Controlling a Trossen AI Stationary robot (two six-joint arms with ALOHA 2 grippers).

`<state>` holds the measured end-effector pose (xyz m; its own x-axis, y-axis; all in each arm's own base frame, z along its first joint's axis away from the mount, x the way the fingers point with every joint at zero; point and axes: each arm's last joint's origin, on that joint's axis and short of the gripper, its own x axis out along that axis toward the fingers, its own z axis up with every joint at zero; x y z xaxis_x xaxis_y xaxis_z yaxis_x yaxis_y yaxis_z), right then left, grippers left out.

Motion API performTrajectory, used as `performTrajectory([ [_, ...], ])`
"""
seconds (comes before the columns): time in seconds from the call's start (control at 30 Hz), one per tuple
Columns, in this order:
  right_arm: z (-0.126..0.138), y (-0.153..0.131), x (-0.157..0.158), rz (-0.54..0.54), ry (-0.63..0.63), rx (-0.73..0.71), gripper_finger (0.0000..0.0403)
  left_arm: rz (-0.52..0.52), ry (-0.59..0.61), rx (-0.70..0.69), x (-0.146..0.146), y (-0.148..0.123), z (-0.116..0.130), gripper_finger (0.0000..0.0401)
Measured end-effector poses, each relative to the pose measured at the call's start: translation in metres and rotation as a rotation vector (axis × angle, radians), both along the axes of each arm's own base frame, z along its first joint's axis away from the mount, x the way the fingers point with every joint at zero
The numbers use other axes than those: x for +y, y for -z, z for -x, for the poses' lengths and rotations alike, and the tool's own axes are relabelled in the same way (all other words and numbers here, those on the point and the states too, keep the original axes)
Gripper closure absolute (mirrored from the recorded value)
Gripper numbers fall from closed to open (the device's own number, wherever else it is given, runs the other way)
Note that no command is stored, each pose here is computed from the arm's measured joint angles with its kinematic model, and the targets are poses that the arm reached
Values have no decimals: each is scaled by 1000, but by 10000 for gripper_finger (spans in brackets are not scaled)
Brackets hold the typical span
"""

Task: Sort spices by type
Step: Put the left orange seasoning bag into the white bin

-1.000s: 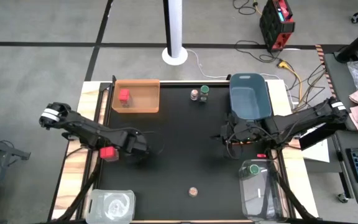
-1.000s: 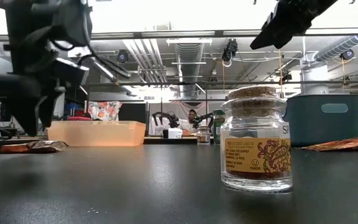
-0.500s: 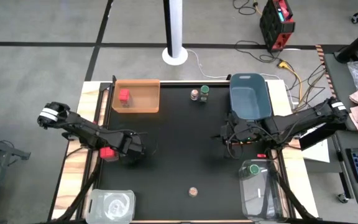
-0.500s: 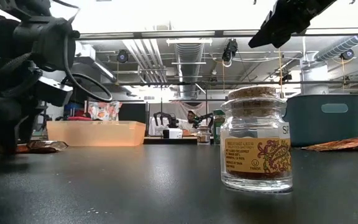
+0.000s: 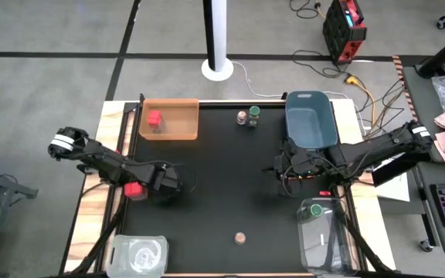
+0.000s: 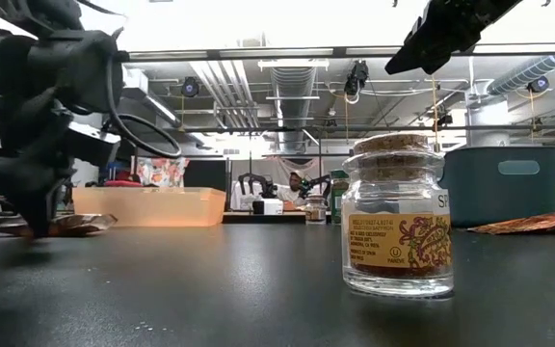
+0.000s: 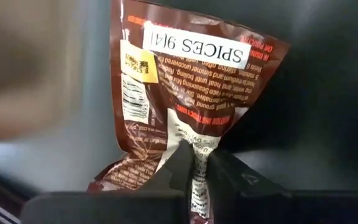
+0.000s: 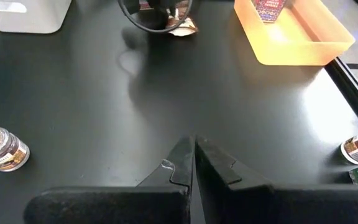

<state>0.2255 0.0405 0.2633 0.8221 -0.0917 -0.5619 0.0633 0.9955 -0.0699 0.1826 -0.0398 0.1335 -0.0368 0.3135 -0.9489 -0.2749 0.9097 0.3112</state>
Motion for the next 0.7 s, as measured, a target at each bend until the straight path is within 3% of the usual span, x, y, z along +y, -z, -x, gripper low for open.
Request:
performTrajectory([
  [0.2,0,0,0,6,-4,0,394,-17,52,-80,-4,-16,-18,397],
  [0.47,0,10,0,10,6,-20,394,-100,222,-265,-12,-70,-58,400],
  [0.7,-11,24,0,174,-16,-99,394,-49,273,-411,-15,-117,-83,400],
])
